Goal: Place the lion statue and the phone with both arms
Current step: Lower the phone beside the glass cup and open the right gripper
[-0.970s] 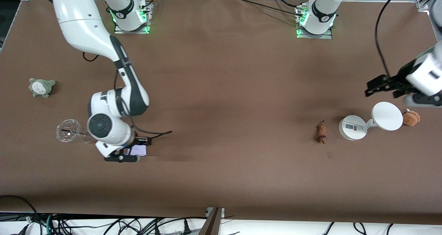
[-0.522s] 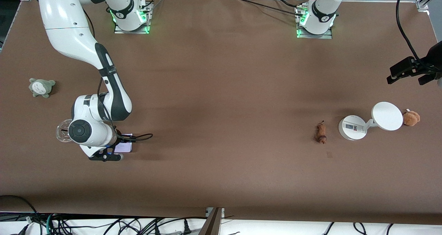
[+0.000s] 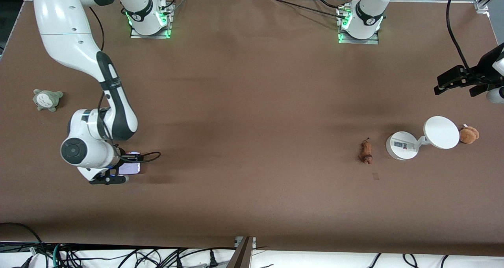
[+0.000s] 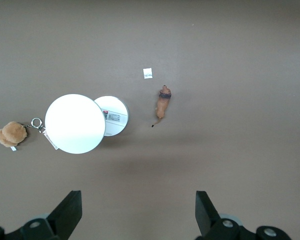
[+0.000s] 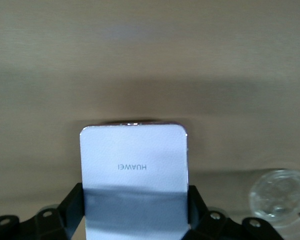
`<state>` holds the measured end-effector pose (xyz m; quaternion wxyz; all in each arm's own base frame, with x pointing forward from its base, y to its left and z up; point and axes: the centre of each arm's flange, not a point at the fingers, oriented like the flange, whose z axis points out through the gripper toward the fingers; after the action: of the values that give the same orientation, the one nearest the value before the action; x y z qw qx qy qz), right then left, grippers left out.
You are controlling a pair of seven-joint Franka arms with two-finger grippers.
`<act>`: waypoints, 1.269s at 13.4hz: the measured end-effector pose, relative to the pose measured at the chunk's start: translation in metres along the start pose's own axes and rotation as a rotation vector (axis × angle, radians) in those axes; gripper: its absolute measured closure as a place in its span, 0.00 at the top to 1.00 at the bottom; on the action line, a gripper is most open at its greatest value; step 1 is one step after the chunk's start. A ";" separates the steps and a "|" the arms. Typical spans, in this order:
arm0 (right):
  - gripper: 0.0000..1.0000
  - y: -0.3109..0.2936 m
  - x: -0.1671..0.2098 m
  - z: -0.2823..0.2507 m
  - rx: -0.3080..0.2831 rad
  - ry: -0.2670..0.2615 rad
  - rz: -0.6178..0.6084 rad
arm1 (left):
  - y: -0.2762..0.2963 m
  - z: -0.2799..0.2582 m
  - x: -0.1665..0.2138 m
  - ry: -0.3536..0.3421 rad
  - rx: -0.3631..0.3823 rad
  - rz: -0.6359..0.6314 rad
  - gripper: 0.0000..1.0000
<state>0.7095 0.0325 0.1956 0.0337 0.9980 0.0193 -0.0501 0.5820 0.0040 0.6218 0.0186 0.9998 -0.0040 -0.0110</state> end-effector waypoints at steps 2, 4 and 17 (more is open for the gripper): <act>0.85 0.003 -0.001 0.002 0.002 -0.004 0.000 | -0.002 -0.002 0.000 0.005 0.000 -0.003 1.00; 0.85 -0.002 -0.003 0.006 0.007 -0.012 -0.006 | -0.006 -0.005 0.000 0.011 0.001 -0.010 1.00; 1.00 0.000 0.000 -0.009 0.007 0.018 -0.004 | 0.005 -0.005 0.001 0.014 -0.010 0.008 1.00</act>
<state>0.7106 0.0327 0.2046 0.0298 0.9985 0.0213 -0.0412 0.5826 -0.0013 0.6270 0.0237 0.9997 -0.0080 -0.0038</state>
